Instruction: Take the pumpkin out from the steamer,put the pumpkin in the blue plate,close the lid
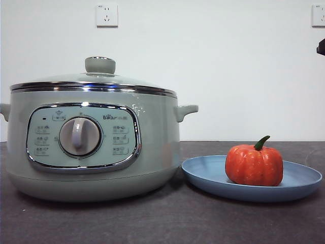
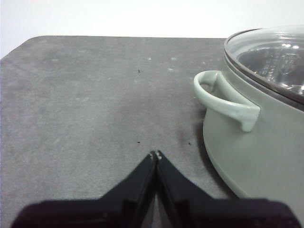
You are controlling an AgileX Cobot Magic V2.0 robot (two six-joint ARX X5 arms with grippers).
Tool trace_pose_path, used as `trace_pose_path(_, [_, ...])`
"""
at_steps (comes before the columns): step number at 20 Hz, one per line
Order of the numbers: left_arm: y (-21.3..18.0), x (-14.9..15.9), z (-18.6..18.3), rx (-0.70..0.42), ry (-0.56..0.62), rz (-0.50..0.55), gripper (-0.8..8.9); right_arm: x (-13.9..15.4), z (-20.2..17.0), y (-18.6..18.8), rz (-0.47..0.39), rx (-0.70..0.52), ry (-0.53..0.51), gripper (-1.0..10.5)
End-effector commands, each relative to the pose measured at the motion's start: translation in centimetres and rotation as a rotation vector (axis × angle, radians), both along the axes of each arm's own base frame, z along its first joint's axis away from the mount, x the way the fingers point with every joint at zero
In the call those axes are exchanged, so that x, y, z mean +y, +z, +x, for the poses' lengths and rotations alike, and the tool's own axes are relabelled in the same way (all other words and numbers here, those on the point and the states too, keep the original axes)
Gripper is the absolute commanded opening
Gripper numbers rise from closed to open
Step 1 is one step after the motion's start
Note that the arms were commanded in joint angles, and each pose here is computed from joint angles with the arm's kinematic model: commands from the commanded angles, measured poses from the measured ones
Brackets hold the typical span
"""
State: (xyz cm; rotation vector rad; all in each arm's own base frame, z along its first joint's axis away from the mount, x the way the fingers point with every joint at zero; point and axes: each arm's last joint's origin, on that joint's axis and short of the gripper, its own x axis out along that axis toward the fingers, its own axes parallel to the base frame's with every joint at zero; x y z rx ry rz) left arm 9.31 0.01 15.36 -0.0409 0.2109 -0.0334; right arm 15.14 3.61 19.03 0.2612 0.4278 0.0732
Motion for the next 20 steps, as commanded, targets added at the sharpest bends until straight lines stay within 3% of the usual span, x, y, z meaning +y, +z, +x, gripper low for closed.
trace_pose_path(1, [-0.5, 0.0, 0.1, 0.011, 0.002, 0.011, -0.03, 0.0, 0.0, -0.2, 0.004, 0.002, -0.005, -0.2])
trace_pose_path(6, [-0.5, 0.0, 0.1, 0.011, 0.002, 0.011, -0.03, 0.0, -0.1, -0.2, -0.003, 0.001, -0.002, -0.2])
trace_pose_path(8, [-0.5, 0.0, 0.1, 0.011, 0.002, 0.011, -0.03, -0.1, -0.5, 0.1, -0.074, -0.028, 0.029, -0.2])
trace_pose_path(11, [-0.5, 0.0, 0.1, 0.011, 0.002, 0.011, -0.03, -0.5, -2.0, 0.8, -0.257, -0.084, 0.128, -0.2])
trace_pose_path(13, [-0.5, 0.0, 0.1, 0.011, 0.002, 0.011, -0.03, -0.9, -3.3, 1.2, -0.284, -0.139, 0.184, -0.2])
trace_pose_path(16, [-0.5, 0.0, 0.1, 0.011, 0.002, 0.011, -0.03, -2.0, -4.6, 0.5, -0.275, -0.246, 0.102, -0.2])
trace_pose_path(20, [-0.5, 0.0, 0.1, 0.011, 0.002, 0.011, -0.03, -2.9, -5.3, -1.9, -0.272, -0.278, 0.047, -0.2])
